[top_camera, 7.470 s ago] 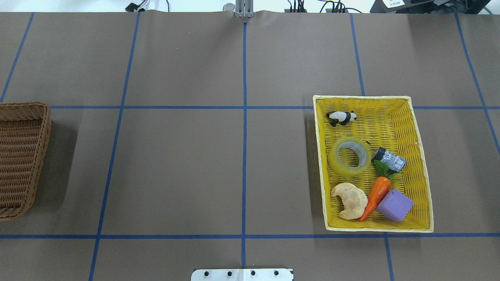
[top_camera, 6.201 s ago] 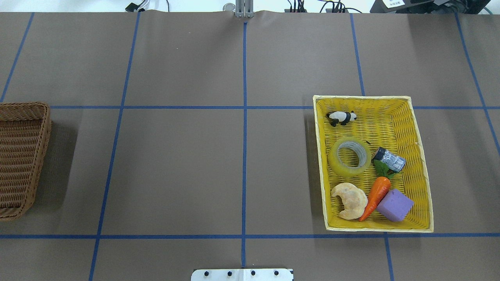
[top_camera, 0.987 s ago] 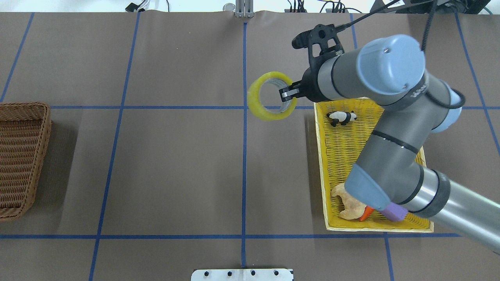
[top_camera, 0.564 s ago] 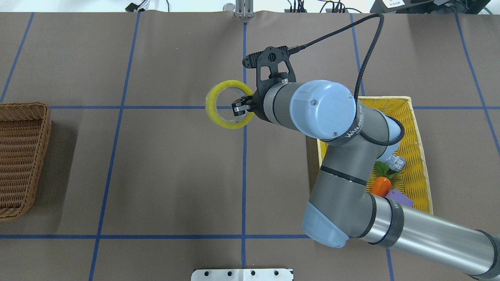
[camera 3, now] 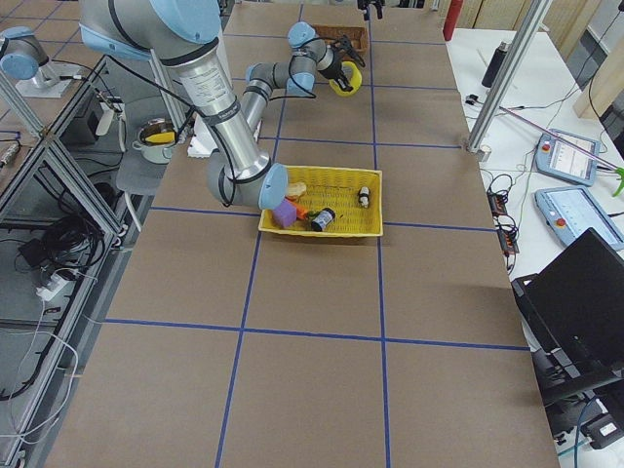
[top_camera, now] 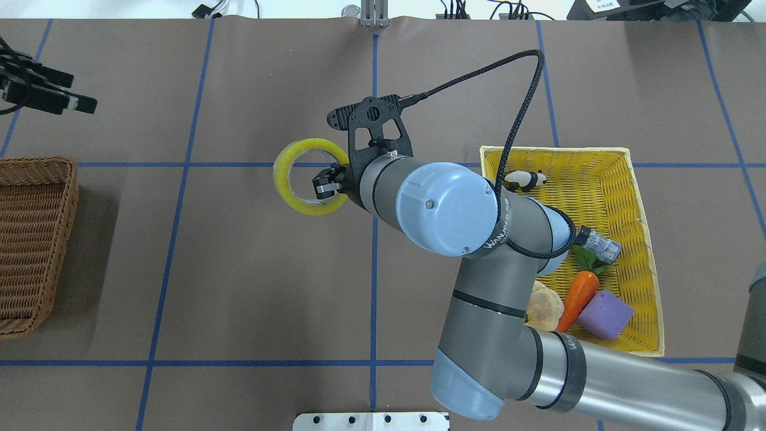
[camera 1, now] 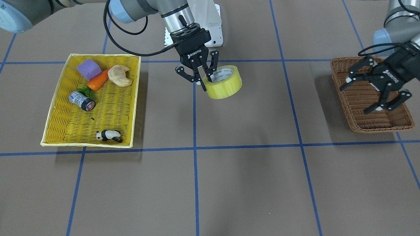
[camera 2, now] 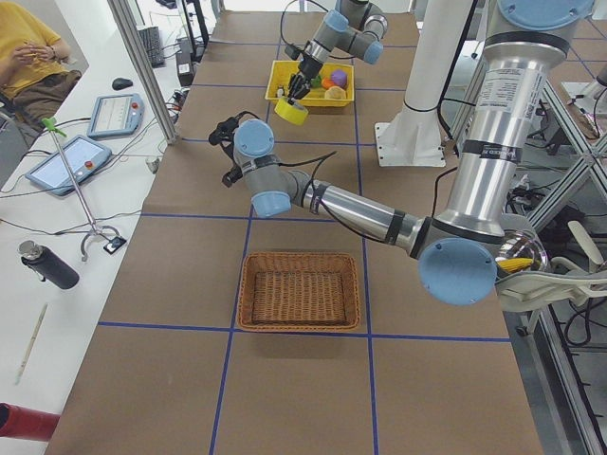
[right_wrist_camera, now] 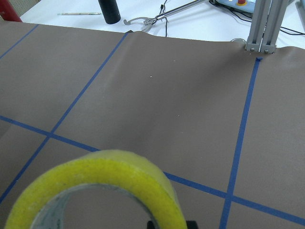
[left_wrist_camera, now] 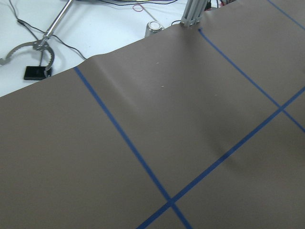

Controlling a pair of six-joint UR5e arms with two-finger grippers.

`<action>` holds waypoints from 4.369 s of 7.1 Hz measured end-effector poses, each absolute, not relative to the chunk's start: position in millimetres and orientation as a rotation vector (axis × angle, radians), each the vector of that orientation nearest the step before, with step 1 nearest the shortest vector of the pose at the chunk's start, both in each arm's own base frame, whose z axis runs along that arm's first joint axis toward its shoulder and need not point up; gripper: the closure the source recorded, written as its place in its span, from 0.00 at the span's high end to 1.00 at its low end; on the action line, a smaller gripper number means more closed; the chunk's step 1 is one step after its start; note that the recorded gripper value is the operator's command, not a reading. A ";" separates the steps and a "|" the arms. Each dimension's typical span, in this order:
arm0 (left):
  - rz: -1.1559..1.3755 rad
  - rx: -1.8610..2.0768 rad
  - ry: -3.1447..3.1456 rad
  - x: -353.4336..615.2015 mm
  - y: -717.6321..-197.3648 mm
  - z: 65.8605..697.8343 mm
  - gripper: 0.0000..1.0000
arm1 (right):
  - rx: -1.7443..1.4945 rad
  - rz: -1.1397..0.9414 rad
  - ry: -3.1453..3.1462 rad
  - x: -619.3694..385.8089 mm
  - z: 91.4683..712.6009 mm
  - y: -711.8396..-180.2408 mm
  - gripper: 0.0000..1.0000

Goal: Move tape to another basket

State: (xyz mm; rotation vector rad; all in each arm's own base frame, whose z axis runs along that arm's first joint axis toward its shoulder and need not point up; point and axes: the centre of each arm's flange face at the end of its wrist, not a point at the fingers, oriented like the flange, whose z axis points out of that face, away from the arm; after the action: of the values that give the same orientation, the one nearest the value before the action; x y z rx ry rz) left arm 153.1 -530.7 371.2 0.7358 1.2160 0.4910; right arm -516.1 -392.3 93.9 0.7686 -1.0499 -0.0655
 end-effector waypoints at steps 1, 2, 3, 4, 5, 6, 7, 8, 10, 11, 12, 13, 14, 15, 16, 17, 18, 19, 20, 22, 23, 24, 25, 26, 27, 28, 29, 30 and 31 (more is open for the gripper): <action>0.526 0.734 1.269 181.9 -522.7 353.7 0.97 | 0.783 -0.062 -1.071 -521.5 94.1 -390.5 0.00; 0.549 0.724 1.331 210.6 -513.0 335.7 0.97 | 0.791 -0.059 -1.078 -526.0 95.4 -390.7 0.00; 0.571 0.712 1.380 232.9 -503.1 322.3 0.97 | 0.793 -0.058 -1.081 -527.8 95.4 -390.6 0.00; 0.584 0.698 1.415 249.3 -496.2 309.5 0.97 | 0.795 -0.059 -1.084 -528.7 94.2 -390.1 0.00; 0.589 0.683 1.443 263.6 -492.7 296.4 0.97 | 0.796 -0.060 -1.090 -529.4 90.5 -388.6 0.00; 0.598 0.668 1.467 277.2 -488.9 284.9 0.97 | 0.798 -0.062 -1.099 -530.5 85.3 -386.2 0.00; 0.598 0.648 1.492 288.9 -485.1 271.9 0.97 | 0.801 -0.061 -1.103 -531.9 81.6 -384.0 0.00; 0.589 0.624 1.518 298.2 -482.1 258.9 0.97 | 0.808 -0.057 -1.103 -533.6 78.7 -381.5 0.00; 0.567 0.587 1.543 305.3 -479.1 249.1 0.97 | 0.819 -0.051 -1.094 -538.8 78.8 -377.5 0.00; 0.558 0.573 1.547 307.2 -478.4 248.3 0.97 | 0.823 -0.048 -1.094 -539.9 77.6 -376.0 0.00; 0.556 0.564 1.550 309.8 -477.7 248.9 0.97 | 0.825 -0.047 -1.096 -540.4 75.6 -375.0 0.00; 0.558 0.557 1.551 313.0 -476.3 249.4 0.94 | 0.827 -0.046 -1.098 -540.3 73.9 -374.8 0.00; 0.561 0.552 1.553 315.4 -475.2 249.9 0.78 | 0.828 -0.046 -1.100 -540.0 72.2 -374.3 0.00; 0.564 0.548 1.554 317.6 -474.0 250.1 0.45 | 0.829 -0.046 -1.101 -539.8 71.7 -374.2 0.00; 0.566 0.544 1.555 319.4 -472.9 250.3 0.01 | 0.829 -0.045 -1.103 -539.5 71.1 -374.1 0.26; 0.566 0.541 1.555 320.1 -472.4 250.7 0.00 | 0.833 -0.044 -1.110 -538.8 70.0 -373.8 0.99; 0.559 0.534 1.557 320.2 -472.1 251.0 0.00 | 0.842 -0.040 -1.129 -537.5 69.7 -373.4 1.00; 0.548 0.521 1.559 320.6 -472.0 251.5 0.00 | 0.853 -0.035 -1.155 -535.4 68.8 -372.5 1.00; 0.542 0.515 1.561 321.0 -471.8 251.2 0.00 | 0.858 -0.036 -1.169 -534.4 69.2 -370.5 1.00; 0.533 0.515 1.559 320.9 -472.5 252.5 0.00 | 0.864 -0.040 -1.175 -530.0 72.0 -368.4 1.00; 0.523 0.519 1.555 321.1 -473.8 253.9 0.00 | 0.867 -0.040 -1.184 -524.4 72.2 -365.8 1.00; 0.514 0.520 1.550 321.3 -475.1 256.7 0.00 | 0.868 -0.038 -1.196 -515.8 73.5 -362.5 1.00; 0.505 0.519 1.544 320.7 -476.5 260.6 0.00 | 0.862 -0.028 -1.204 -509.7 77.5 -360.7 1.00; 0.495 0.519 1.537 318.6 -478.1 264.8 0.00 | 0.845 -0.004 -1.211 -506.3 83.4 -361.1 1.00; 0.479 0.514 1.531 314.9 -480.6 269.0 0.00 | 0.822 0.031 -1.217 -503.8 88.3 -363.7 1.00; 0.446 0.500 1.529 307.9 -484.6 272.8 0.00 | 0.794 0.075 -1.211 -500.7 98.6 -370.5 1.00; 0.397 0.479 1.526 296.6 -489.5 279.0 0.00 | 0.773 0.116 -1.179 -493.5 121.0 -384.8 1.00; 0.346 0.462 1.512 280.4 -494.7 292.6 0.00 | 0.740 0.133 -1.134 -477.6 150.4 -409.7 1.00; 0.300 0.452 1.493 260.9 -498.5 311.4 0.00 | 0.675 0.128 -1.091 -453.0 177.3 -442.2 1.00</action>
State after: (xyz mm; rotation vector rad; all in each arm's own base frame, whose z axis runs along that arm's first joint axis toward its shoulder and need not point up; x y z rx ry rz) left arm 260.9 -498.5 311.4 0.4524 1.4926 0.3001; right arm -453.0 -442.2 177.3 0.6746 -1.0906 0.1281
